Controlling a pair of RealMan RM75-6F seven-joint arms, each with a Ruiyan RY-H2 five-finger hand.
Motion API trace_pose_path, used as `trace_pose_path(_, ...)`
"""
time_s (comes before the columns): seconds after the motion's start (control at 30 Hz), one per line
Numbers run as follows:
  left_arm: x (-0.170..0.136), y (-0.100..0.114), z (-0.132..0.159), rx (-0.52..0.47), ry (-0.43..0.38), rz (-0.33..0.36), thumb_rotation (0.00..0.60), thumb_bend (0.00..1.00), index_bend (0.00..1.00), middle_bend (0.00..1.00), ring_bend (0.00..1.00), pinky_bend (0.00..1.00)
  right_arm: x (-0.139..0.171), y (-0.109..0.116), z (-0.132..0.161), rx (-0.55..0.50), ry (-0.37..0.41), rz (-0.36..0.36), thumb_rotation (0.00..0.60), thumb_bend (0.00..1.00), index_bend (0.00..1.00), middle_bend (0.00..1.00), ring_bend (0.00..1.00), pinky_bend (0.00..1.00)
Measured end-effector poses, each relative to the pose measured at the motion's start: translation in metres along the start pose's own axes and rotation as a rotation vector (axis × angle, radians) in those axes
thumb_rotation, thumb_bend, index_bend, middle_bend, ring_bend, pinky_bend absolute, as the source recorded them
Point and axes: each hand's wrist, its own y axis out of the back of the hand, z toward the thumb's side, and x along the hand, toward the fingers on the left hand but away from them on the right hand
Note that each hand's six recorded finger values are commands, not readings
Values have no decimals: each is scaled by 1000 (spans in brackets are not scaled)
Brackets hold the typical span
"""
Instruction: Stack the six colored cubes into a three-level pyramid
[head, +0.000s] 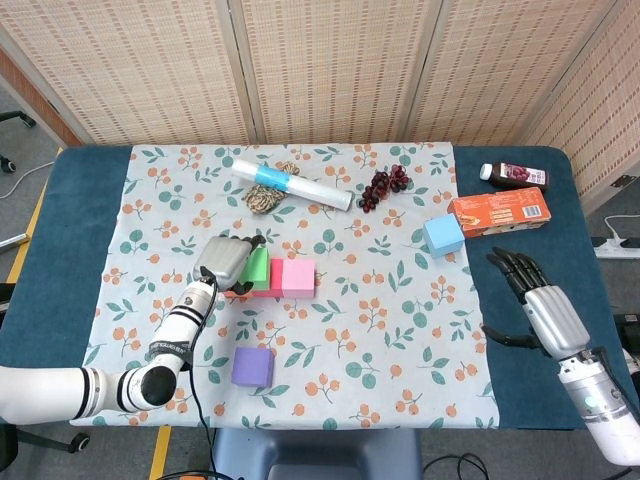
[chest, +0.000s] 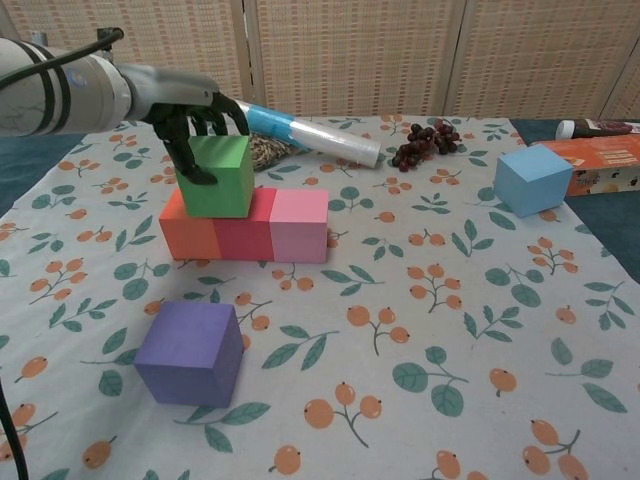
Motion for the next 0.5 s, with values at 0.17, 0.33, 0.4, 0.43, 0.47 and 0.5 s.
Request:
trace_pose_path(0.17,2,-1,-4,-3,11,0,600,343,171,334,346,298,0,1,-1,1,-5,-4,600,46,0,0,0,0)
trace_pose_path(0.33,4,-2,-7,-14,13,0,600,342,170,333,346,298,0,2,0,2,-5,-4,600,46,0,0,0,0)
trace_pose_path(0.4,4,-2,-7,-14,10,-1,600,341,169,332,343,293,0,2,0,1,-6,-5,600,46,0,0,0,0)
trace_pose_path(0.43,4,-3,-7,-13,9,-3,600,341,168,331,340,291,0,2,0,2,-7,-6,600,46,0,0,0,0)
trace_pose_path(0.47,5,-4,-7,-13,8,-4,600,341,167,328,337,288,0,2,0,2,-8,-5,600,46,0,0,0,0)
trace_pose_path(0.5,5,-4,-7,-13,7,-6,600,342,166,325,335,286,0,2,-1,2,-10,-5,600,46,0,0,0,0)
